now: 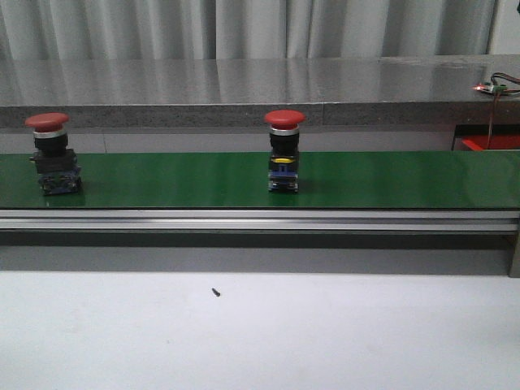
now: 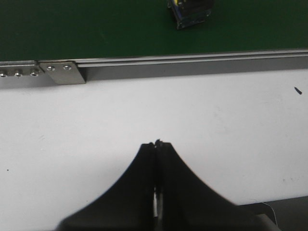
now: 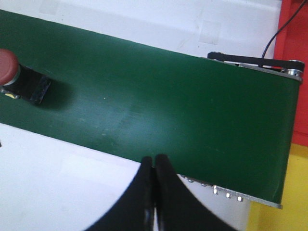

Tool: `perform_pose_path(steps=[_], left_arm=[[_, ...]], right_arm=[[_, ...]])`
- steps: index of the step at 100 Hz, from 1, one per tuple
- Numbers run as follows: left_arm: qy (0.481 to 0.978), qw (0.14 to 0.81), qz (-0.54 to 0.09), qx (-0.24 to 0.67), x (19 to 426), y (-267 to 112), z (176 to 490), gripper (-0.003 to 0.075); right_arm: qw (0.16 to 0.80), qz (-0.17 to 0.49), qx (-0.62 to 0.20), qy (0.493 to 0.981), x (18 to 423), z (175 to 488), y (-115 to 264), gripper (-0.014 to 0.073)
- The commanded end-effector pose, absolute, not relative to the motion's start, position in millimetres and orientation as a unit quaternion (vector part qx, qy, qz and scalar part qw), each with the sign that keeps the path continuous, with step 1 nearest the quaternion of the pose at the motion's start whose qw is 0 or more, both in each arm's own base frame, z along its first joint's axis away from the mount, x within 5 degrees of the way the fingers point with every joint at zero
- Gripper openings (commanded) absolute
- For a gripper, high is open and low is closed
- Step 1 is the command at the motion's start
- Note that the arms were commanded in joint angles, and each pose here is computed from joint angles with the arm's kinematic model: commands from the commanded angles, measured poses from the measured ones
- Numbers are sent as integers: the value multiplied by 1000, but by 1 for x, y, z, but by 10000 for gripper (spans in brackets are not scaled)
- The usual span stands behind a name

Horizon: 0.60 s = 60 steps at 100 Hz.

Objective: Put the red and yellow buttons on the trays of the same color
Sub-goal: 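Lower the right gripper onto the first red button at the belt's end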

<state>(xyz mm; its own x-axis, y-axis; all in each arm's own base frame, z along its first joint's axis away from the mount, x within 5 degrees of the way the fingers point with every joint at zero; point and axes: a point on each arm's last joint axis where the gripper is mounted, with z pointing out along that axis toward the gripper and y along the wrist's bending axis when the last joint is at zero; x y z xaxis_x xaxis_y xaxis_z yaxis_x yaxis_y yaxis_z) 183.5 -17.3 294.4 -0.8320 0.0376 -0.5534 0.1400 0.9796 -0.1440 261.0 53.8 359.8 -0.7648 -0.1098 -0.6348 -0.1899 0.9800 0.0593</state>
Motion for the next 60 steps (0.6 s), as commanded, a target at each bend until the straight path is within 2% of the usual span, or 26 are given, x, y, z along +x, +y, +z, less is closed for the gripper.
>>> perform_pose_path(steps=[1,8,15,22,34,39,60], left_arm=[[939,328,-97,45,186,-20,308,-20],[939,328,-97,45,186,-20,308,-20],[939,328,-97,45,186,-20,308,-20],[939,328,-97,45,186,-20,308,-20],[939,328,-97,45,186,-20,308,-20],[939,328,-97,45,186,-20,308,-20],[939,328,-97,45,186,-20,308,-20]], right_arm=[[349,58,-85,931,273,375,55,-63],[321,56,-87,941,285,372,58,-31],[304,55,-89,947,297,369,61,62],[293,56,-94,950,307,367,65,215],[287,59,-106,950,320,366,76,566],[283,61,-113,951,325,365,83,666],[255,74,-150,952,340,360,114,626]])
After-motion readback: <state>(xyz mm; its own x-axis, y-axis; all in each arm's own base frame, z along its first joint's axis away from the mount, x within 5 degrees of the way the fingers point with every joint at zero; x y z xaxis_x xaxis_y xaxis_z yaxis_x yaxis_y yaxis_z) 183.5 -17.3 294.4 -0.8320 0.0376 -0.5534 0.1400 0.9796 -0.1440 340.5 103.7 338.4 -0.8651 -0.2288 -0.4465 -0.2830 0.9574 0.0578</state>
